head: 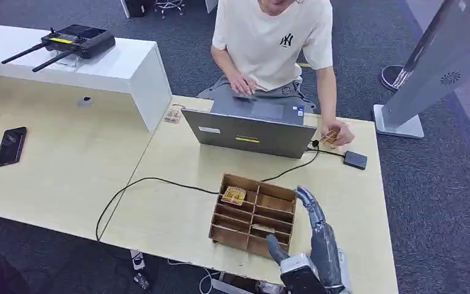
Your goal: Pass the card to the sensor for recognition and then transmit it.
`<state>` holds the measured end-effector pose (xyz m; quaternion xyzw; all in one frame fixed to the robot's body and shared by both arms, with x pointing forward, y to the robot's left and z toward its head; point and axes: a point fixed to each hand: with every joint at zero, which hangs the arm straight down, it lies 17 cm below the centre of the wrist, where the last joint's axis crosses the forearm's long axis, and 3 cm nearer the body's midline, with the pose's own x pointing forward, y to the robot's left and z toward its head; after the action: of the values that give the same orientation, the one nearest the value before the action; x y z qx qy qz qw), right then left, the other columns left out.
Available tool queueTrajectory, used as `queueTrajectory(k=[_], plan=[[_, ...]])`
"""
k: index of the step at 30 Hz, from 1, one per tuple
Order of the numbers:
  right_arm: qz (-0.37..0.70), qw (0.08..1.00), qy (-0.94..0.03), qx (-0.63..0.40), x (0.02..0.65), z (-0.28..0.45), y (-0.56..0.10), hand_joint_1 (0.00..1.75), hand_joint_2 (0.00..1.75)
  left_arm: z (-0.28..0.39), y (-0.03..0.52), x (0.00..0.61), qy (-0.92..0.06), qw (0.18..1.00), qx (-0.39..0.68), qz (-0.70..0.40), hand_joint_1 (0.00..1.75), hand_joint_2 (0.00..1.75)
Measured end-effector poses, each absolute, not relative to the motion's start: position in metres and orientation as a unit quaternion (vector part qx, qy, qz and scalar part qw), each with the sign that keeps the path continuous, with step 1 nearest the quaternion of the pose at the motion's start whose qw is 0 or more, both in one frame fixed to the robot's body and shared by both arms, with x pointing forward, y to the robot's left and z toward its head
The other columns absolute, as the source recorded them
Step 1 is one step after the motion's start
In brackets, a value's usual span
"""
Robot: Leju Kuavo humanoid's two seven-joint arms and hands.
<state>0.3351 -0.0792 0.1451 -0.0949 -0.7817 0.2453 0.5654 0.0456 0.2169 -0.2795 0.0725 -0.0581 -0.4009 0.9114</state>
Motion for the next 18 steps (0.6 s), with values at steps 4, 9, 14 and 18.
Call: queueTrajectory(k=[4,9,14,18], plan=[[0.273,0.537,-0.784,-0.15,0.336,0.149,-0.083,1.75,1.75,-0.279,0.217,0.046,-0.058,0.91,0.073,-0.404,0.0,0.0],[0.299,0.512,-0.78,-0.199,0.335,0.15,-0.085,1.68,1.75,-0.279,0.217,0.046,-0.058,0.908,0.072,-0.408,0.0,0.0],[0.32,0.495,-0.769,-0.248,0.337,0.147,-0.091,0.79,1.75,-0.279,0.217,0.046,-0.058,0.907,0.073,-0.41,0.0,0.0],[0.338,0.489,-0.757,-0.273,0.338,0.14,-0.094,0.73,1.75,-0.279,0.217,0.046,-0.058,0.907,0.072,-0.412,0.0,0.0]])
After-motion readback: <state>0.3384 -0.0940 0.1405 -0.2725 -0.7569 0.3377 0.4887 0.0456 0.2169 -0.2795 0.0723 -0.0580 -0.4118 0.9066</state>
